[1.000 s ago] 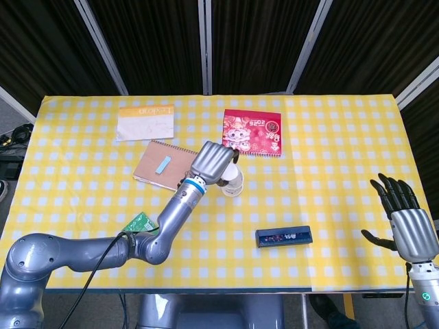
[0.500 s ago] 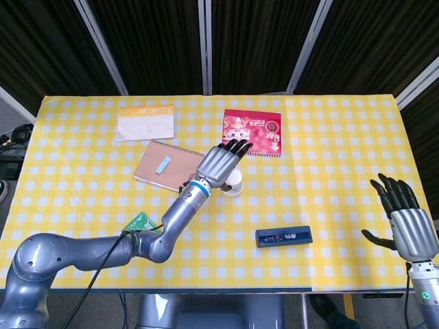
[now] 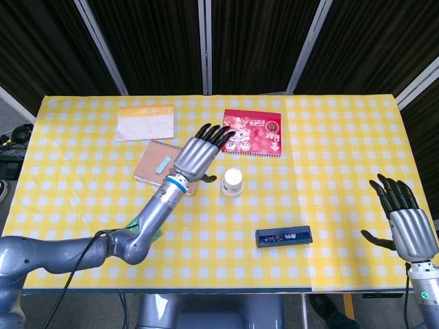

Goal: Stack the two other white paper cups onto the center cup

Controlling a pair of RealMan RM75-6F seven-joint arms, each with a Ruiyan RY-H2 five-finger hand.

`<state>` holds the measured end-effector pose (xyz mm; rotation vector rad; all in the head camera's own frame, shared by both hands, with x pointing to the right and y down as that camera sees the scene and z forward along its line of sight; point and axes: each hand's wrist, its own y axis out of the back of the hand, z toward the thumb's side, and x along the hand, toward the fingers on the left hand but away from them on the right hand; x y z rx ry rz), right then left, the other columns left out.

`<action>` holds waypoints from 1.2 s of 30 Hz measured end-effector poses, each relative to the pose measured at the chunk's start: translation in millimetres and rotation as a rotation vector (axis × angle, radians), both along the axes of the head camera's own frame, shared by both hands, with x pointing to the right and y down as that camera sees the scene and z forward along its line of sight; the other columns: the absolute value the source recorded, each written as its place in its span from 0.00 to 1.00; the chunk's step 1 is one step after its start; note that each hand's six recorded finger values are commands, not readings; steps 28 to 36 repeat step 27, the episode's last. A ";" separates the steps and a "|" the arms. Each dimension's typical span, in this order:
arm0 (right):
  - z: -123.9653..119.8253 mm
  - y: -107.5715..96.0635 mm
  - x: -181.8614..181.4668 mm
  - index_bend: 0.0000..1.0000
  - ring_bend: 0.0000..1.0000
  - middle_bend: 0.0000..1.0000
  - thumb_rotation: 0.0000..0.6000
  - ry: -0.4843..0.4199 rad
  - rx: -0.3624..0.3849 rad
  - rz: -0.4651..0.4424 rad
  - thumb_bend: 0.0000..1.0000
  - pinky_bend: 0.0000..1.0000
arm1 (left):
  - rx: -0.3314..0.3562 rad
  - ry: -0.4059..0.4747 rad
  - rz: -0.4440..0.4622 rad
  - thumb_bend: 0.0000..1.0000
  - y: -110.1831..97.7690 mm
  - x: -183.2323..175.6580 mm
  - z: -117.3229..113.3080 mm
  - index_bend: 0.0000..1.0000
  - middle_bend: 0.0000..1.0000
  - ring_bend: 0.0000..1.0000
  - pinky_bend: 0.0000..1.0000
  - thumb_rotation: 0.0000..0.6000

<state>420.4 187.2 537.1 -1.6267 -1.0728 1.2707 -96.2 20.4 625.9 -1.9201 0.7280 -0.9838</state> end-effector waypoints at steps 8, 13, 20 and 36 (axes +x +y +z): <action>3.3 2.7 -6.3 0.01 0.00 0.00 1.00 0.008 -0.008 -0.020 0.00 0.00 | 0.085 -0.004 -0.110 0.00 12.6 -95.3 -17.4 0.00 0.00 0.00 0.00 1.00; 5.2 3.8 -10.4 0.01 0.00 0.00 1.00 0.017 -0.008 -0.029 0.00 0.00 | 0.100 -0.028 -0.216 0.00 35.8 -165.7 -24.3 0.00 0.00 0.00 0.00 1.00; 5.8 7.7 -16.0 0.01 0.00 0.00 1.00 0.028 -0.005 -0.043 0.00 0.00 | 0.033 -0.131 -0.310 0.00 95.2 -251.8 -38.6 0.00 0.00 0.00 0.00 1.00; 6.2 9.3 -19.7 0.01 0.00 0.00 1.00 0.028 -0.003 -0.059 0.00 0.00 | -0.017 -0.211 -0.382 0.00 156.7 -294.0 -63.3 0.00 0.00 0.00 0.00 1.00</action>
